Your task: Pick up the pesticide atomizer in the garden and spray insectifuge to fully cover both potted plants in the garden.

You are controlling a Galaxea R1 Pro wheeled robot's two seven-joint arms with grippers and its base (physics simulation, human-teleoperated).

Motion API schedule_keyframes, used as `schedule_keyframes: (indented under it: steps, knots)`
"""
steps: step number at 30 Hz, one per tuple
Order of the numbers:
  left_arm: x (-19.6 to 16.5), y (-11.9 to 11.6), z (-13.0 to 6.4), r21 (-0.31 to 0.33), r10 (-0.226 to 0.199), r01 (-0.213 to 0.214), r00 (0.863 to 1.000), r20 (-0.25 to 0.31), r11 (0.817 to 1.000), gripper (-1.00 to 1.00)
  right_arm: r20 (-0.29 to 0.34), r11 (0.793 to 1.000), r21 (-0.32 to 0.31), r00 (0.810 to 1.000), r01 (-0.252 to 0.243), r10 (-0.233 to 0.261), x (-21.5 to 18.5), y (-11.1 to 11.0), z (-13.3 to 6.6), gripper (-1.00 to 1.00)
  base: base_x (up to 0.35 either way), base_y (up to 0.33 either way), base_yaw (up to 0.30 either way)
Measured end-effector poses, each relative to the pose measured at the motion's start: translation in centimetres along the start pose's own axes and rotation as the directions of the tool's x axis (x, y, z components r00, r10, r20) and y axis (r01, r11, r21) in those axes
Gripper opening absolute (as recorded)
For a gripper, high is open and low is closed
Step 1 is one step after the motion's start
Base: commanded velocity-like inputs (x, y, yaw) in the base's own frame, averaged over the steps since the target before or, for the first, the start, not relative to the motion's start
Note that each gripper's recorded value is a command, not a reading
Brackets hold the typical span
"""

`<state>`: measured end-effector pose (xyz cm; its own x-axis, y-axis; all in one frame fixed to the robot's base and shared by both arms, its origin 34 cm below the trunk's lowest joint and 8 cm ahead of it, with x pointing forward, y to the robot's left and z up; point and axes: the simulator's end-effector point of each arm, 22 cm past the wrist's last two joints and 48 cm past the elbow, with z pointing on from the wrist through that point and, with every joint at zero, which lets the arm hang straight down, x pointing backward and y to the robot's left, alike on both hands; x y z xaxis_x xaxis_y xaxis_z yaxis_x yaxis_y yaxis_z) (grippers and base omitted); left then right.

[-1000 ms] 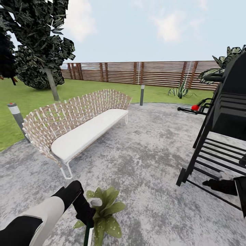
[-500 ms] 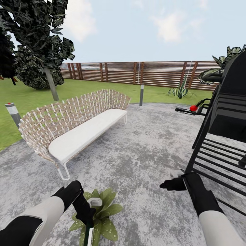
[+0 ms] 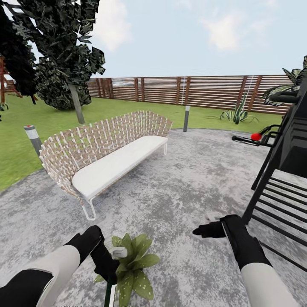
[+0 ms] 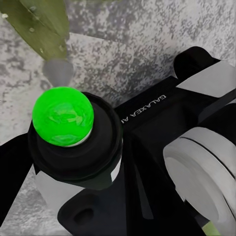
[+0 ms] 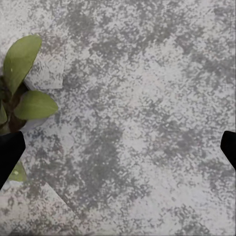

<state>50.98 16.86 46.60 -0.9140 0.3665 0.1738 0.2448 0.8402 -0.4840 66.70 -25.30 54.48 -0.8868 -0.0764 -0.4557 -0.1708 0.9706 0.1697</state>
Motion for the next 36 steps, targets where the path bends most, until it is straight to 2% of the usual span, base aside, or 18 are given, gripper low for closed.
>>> schedule_keyframes:
  steps: [5, 7, 10, 17, 27, 32, 33, 36]
  knots:
    - [0.0, 0.0, 0.0, 0.0, 0.0, 0.0, 1.0, 0.0, 1.0, -1.0, 0.001, 1.0, -0.001, 1.0, 0.001, -0.001, 0.0, 0.0, 0.0, 1.0, 0.0, 0.0, 0.03]
    - [0.0, 0.0, 0.0, 0.0, 0.0, 0.0, 1.0, 0.0, 1.0, -1.0, -0.012, 0.999, -0.001, 0.999, 0.05, -0.05, 0.0, 1.0, 0.3, 1.0, 0.0, 0.0, 0.003]
    - [0.0, 0.0, 0.0, 0.001, 0.0, 0.0, 1.0, 0.0, 1.0, -1.0, -0.017, 0.998, 0.0, 0.997, 0.07, -0.07, 0.0, 1.4, 0.4, 1.0, 0.0, 0.0, 0.113]
    - [0.0, 0.0, 0.0, 0.002, -0.001, 0.001, 1.0, 0.001, 1.0, -1.0, -0.018, 0.997, 0.0, 0.997, 0.075, -0.075, 0.0, 1.5, 0.4, 1.0, 0.0, -0.009, 0.24]
    - [-0.1, -0.1, 0.0, 0.005, -0.003, 0.003, 1.0, 0.002, 1.0, -1.0, -0.019, 0.997, -0.001, 0.997, 0.077, -0.077, 0.0, 1.6, 0.4, 1.0, 0.0, -0.161, 0.254]
    - [-0.1, -0.1, -0.3, 0.001, -0.008, 0.008, 1.0, -0.006, 1.0, -1.0, -0.019, 0.997, 0.0, 0.997, 0.077, -0.077, 0.1, 1.6, 0.4, 1.0, 0.0, -0.008, 0.075]
    - [-0.3, 0.0, -0.7, 0.001, -0.012, 0.012, 1.0, -0.008, 1.0, -1.0, -0.019, 0.997, -0.001, 0.997, 0.077, -0.077, 0.1, 1.6, 0.4, 1.0, 0.0, -0.001, 0.01]
    - [-1.5, -0.2, -3.2, 0.004, -0.031, 0.031, 0.999, -0.015, 1.0, -1.0, -0.019, 0.997, -0.001, 0.997, 0.077, -0.077, 0.1, 1.6, 0.4, 1.0, 0.0, 0.0, 0.003]
